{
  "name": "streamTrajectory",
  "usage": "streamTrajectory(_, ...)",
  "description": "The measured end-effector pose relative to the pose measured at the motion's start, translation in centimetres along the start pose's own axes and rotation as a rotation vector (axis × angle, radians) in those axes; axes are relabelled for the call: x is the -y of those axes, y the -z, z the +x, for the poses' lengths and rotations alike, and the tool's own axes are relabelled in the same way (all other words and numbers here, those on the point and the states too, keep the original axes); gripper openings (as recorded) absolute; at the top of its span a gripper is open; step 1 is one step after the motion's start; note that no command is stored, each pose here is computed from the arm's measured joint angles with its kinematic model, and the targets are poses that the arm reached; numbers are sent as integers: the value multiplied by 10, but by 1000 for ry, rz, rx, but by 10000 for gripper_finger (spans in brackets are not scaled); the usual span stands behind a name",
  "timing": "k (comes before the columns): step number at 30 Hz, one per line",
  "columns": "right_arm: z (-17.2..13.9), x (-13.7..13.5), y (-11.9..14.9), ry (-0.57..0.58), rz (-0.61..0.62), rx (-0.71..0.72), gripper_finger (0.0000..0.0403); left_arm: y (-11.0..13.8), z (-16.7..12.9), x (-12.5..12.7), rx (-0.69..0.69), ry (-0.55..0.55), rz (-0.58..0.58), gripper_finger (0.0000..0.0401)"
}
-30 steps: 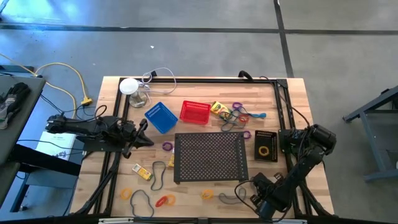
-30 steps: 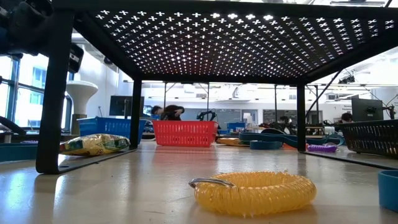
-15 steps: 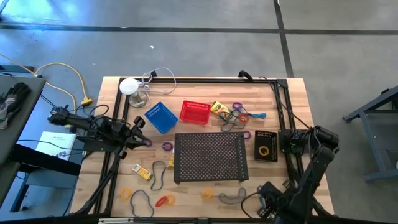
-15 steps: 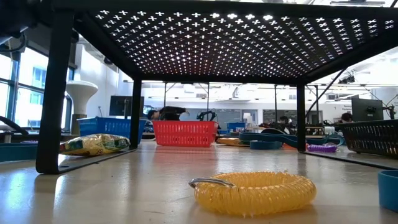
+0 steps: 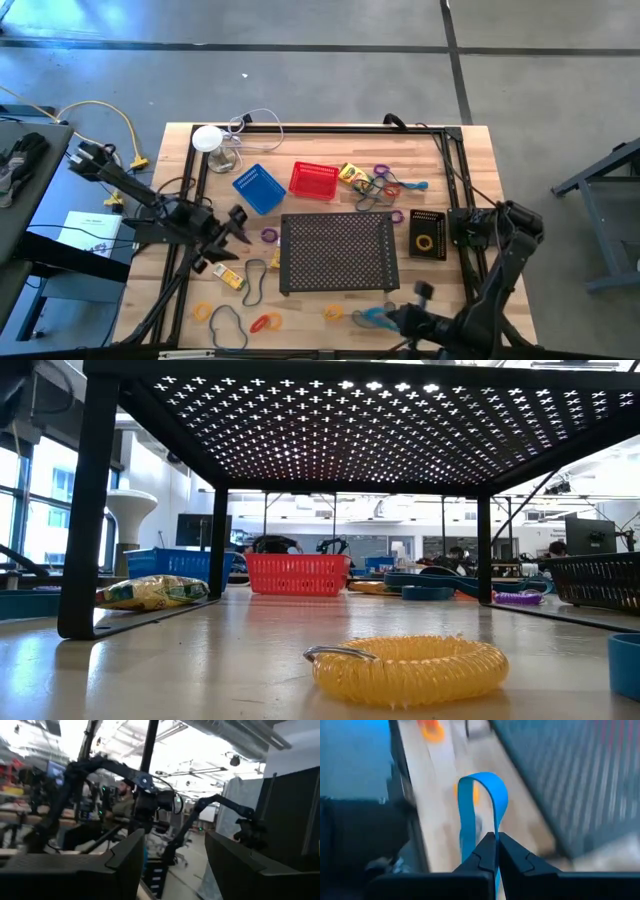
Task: Pick & Place Office Desk Supplies
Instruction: Put the blue rubber band into the blue bin
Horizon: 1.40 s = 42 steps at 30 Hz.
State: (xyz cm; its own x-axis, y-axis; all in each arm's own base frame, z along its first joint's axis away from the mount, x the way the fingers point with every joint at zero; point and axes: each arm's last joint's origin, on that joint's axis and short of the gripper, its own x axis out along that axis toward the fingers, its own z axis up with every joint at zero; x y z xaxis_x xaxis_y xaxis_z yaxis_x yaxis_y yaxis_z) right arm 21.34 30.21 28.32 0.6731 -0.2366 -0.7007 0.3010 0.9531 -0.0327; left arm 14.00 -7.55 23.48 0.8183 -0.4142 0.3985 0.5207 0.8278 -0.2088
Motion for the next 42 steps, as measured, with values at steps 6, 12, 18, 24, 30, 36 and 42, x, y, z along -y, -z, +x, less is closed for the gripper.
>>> streamTrajectory(6,17,-7,-32,28,-227,235,3,14,56,-4,-46,-26,-19,203)
streamTrajectory(12,35,-8,-67,55,-327,351,3,33,100,-16,-24,-53,-62,203)
streamTrajectory(18,53,3,-93,120,-350,390,3,49,127,-20,-14,-53,-73,203)
streamTrajectory(24,67,17,-113,216,-340,417,3,54,138,-22,-16,-43,-73,203)
streamTrajectory(30,79,29,-127,262,-336,418,3,53,138,-26,-14,-52,-68,203)
streamTrajectory(36,87,38,-134,294,-317,411,3,53,138,-28,-14,-59,-64,203)
streamTrajectory(42,87,38,-135,291,-315,410,3,57,138,-29,-54,-71,-5,189)
